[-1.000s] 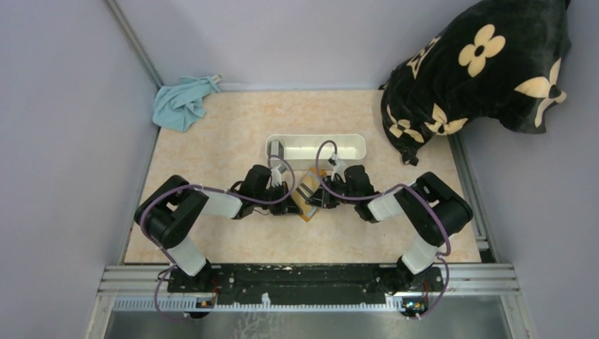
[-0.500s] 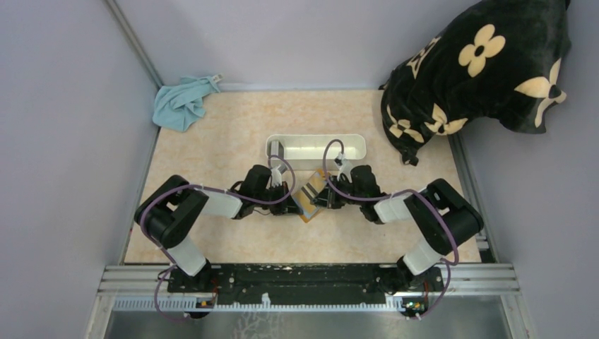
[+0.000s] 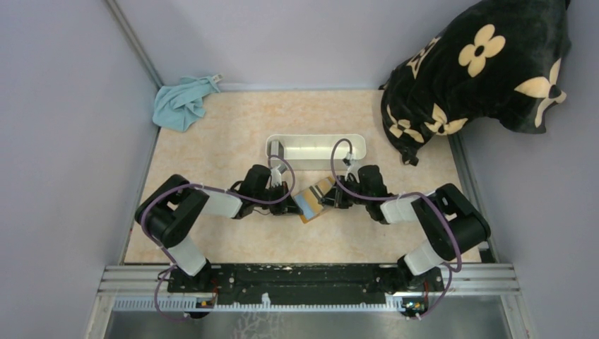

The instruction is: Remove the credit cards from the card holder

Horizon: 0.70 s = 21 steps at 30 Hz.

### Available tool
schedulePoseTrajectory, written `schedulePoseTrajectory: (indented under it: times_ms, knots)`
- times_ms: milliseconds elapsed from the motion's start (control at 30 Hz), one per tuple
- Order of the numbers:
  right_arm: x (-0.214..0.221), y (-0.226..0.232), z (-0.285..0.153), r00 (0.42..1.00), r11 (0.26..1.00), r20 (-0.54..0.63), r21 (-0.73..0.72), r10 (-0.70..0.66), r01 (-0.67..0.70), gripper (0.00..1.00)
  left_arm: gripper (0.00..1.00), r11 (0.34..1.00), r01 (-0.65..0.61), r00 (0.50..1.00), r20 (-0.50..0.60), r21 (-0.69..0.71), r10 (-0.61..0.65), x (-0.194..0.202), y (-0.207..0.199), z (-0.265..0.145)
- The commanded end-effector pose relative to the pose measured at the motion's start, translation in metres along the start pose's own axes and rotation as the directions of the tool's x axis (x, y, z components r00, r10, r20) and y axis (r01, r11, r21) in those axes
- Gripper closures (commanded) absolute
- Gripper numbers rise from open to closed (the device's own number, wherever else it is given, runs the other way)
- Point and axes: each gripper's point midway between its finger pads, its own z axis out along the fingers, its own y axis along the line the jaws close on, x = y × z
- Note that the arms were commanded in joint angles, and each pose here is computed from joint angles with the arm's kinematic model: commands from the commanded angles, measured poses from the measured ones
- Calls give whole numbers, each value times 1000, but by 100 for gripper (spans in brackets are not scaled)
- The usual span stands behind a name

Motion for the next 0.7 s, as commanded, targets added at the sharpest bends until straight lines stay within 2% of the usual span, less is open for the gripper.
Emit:
schedulePoseTrajectory:
  times_ms: [0,667]
  knots:
    - [-18,7,-7,997,998,63,-22,-53,55,91,100,971,29,997,-64,-237,-46,32,67,-5]
    - [-20,-12,-16,996,998,83,43,-42,38,89,100,969,28,997,-60,-245,-44,31,72,-12]
